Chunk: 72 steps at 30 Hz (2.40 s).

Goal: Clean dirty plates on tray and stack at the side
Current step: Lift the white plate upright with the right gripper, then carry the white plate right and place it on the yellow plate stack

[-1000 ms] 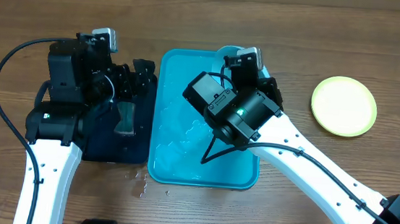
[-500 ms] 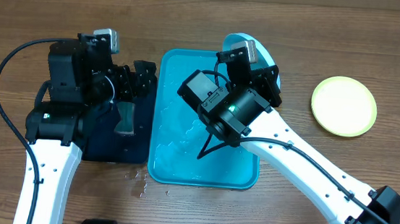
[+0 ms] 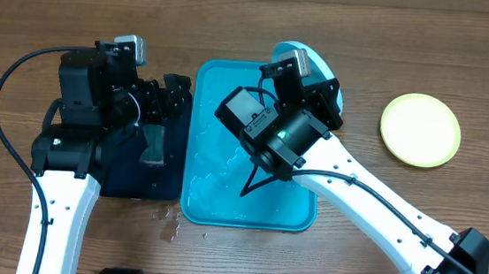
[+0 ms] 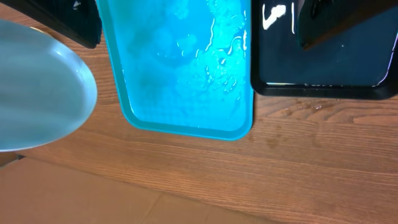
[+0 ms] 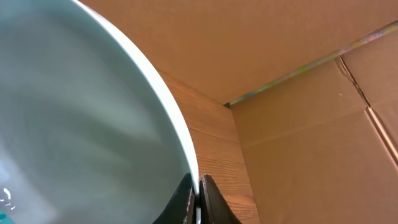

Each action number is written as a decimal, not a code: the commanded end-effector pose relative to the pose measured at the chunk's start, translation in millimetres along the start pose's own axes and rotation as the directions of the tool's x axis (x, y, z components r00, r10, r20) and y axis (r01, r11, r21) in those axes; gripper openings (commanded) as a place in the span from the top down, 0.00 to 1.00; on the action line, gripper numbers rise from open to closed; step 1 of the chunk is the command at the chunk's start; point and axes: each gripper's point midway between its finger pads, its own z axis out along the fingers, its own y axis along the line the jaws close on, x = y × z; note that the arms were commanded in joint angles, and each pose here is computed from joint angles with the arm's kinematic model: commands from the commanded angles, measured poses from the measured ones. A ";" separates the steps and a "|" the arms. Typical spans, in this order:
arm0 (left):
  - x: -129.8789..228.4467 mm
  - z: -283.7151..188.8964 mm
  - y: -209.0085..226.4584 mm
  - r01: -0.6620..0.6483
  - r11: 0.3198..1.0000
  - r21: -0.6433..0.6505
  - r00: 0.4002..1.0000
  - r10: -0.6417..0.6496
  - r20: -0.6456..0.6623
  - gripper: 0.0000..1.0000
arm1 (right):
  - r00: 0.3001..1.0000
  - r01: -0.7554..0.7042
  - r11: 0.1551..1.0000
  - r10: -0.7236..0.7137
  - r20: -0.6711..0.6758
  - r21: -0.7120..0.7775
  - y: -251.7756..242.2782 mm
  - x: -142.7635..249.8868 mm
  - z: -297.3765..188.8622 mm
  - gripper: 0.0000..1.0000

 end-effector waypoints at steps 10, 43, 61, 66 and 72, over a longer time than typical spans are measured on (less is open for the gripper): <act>-10.2 -6.2 -2.6 -0.028 1.000 0.002 0.999 0.028 0.033 0.00 | 1.000 -0.005 1.000 0.005 0.015 0.007 -0.6 -4.7 -2.5 0.96; 9.6 -5.2 6.8 -0.002 0.999 -0.039 0.999 0.000 -0.045 0.00 | 0.714 -0.626 0.694 0.327 -0.620 -0.355 55.0 48.8 80.8 0.96; 13.0 -5.3 10.3 0.003 0.998 -0.058 0.998 -0.006 -0.058 0.00 | 0.169 -0.883 0.465 0.452 -0.876 0.070 -60.3 202.6 192.6 0.96; 12.9 -5.3 10.2 0.003 0.998 -0.057 0.998 -0.006 -0.058 0.00 | 0.074 -0.890 0.428 0.474 -0.878 0.156 -72.5 243.4 203.1 0.96; 13.0 -5.3 10.1 0.003 0.998 -0.057 0.998 -0.006 -0.058 0.00 | 0.058 -0.882 0.430 0.502 -0.863 0.191 -64.7 267.2 214.5 0.96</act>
